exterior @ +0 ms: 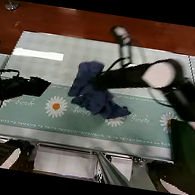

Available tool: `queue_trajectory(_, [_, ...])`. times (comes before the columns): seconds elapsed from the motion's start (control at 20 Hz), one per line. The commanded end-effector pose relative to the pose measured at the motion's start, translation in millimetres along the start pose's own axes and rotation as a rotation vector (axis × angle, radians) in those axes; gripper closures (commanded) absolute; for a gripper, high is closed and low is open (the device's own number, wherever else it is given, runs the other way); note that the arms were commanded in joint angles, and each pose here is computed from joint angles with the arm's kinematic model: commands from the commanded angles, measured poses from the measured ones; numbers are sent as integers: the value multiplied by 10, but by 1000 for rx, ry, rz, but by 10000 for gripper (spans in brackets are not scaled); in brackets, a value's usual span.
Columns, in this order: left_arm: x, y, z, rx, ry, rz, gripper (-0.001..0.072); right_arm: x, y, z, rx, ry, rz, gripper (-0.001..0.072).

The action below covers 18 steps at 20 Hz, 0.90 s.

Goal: Fold the shirts.

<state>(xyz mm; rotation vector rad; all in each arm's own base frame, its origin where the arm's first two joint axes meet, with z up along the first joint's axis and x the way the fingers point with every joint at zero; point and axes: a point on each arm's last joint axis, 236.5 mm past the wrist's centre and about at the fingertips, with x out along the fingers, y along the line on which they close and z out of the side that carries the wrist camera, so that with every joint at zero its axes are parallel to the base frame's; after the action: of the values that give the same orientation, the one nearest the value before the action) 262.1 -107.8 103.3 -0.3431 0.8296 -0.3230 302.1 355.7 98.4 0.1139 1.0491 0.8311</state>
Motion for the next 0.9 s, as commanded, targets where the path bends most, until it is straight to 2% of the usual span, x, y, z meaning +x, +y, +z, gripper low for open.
queue_trajectory(0.0, [76,31,-33,-12,29,5,8,960,141,-490,138,135,60,682])
queue_trajectory(0.05, [117,51,-54,-17,46,9,8,1061,173,-541,181,156,92,585])
queue_trajectory(0.1, [161,74,-80,-23,65,14,8,1070,188,-540,199,170,126,204])
queue_trajectory(0.15, [210,101,-121,-28,91,20,8,980,158,-480,185,178,145,96])
queue_trajectory(0.3, [329,258,-380,32,230,60,8,186,-372,-94,172,173,95,96])
queue_trajectory(0.4, [398,546,-632,37,349,146,8,-613,-1067,117,214,75,-50,96])
queue_trajectory(0.5, [489,769,-868,-53,418,177,8,-1383,-1842,-79,298,15,-268,97])
queue_trajectory(0.6, [637,815,-1167,-256,457,120,8,-1832,-2395,-605,459,-28,-407,96])
queue_trajectory(0.65, [732,762,-1272,-345,450,63,8,-1884,-2551,-927,561,-50,-425,97])
queue_trajectory(0.75, [924,579,-1408,-512,409,-64,8,-1695,-2573,-1433,733,-101,-358,97])
queue_trajectory(0.85, [1071,441,-1426,-586,353,-149,9,-1379,-2427,-1749,803,-124,-266,97])
